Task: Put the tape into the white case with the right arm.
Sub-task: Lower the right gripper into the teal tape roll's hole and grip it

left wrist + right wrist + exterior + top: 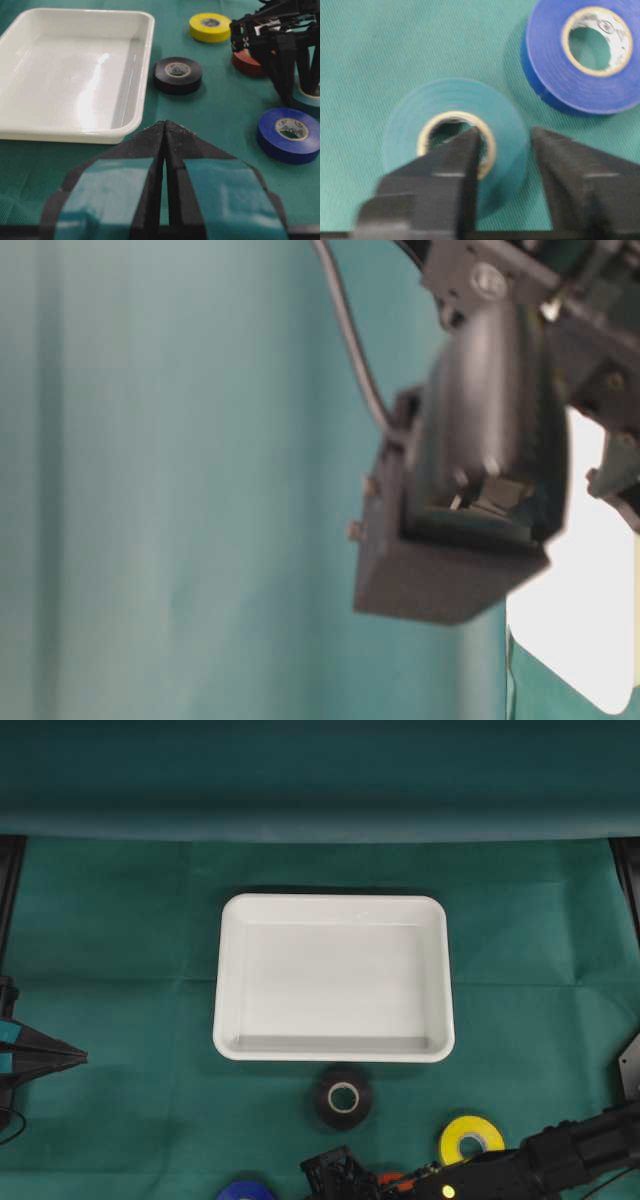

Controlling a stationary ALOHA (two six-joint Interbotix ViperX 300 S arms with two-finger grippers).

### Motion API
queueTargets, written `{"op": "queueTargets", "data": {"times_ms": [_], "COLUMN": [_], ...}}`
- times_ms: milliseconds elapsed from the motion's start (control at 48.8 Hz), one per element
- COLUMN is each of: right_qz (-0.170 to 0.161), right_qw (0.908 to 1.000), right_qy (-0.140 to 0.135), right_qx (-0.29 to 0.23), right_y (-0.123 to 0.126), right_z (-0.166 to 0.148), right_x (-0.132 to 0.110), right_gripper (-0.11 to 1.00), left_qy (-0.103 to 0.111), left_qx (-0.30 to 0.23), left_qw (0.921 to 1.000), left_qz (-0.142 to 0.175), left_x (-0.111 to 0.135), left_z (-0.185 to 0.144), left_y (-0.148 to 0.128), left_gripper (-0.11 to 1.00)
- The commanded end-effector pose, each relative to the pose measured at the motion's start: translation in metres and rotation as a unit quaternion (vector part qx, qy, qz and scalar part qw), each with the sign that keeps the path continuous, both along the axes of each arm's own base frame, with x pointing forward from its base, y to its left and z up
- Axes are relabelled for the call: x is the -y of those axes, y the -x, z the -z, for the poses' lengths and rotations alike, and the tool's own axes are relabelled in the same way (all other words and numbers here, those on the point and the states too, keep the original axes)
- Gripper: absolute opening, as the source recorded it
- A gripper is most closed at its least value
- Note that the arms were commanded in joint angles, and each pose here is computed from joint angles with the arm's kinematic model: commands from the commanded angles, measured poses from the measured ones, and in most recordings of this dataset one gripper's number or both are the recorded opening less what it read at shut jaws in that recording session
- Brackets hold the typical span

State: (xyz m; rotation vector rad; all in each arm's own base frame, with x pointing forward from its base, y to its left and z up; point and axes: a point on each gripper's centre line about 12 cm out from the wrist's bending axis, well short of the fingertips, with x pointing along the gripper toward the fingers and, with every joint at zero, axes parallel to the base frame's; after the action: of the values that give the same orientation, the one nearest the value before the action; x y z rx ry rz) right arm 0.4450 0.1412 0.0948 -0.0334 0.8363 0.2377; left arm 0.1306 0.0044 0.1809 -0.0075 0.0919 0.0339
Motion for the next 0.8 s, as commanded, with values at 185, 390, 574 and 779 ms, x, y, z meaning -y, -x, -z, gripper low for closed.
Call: {"op": "queueTargets", "data": {"times_ms": [185,390,574,779], "right_qz": [0.001,0.002,0.005,0.009], "right_qw": [0.9999,0.9999,0.9999,0.9997], "right_qy": [0.001,0.000,0.003,0.002], "right_qx": [0.011,0.017,0.012,0.022], "right_y": [-0.005,-0.004,0.001,0.009], "right_z": [-0.021,-0.031,-0.049,-0.085], "right_x": [0.001,0.002,0.004,0.008], "right_gripper": [0.01,0.01,0.01,0.00], "left_qy": [0.001,0.001,0.001,0.000], "left_qx": [0.005,0.005,0.005,0.005], "left_qw": [1.0000,1.0000,1.0000,1.0000], "left_qz": [-0.001,-0.001,-0.001,-0.001], "left_x": [0.000,0.000,0.000,0.000], "left_z": [-0.005,-0.005,-0.005,-0.005], "left_y": [-0.001,-0.001,-0.001,-0.001], "left_gripper": [0.00,0.00,0.00,0.00]}}
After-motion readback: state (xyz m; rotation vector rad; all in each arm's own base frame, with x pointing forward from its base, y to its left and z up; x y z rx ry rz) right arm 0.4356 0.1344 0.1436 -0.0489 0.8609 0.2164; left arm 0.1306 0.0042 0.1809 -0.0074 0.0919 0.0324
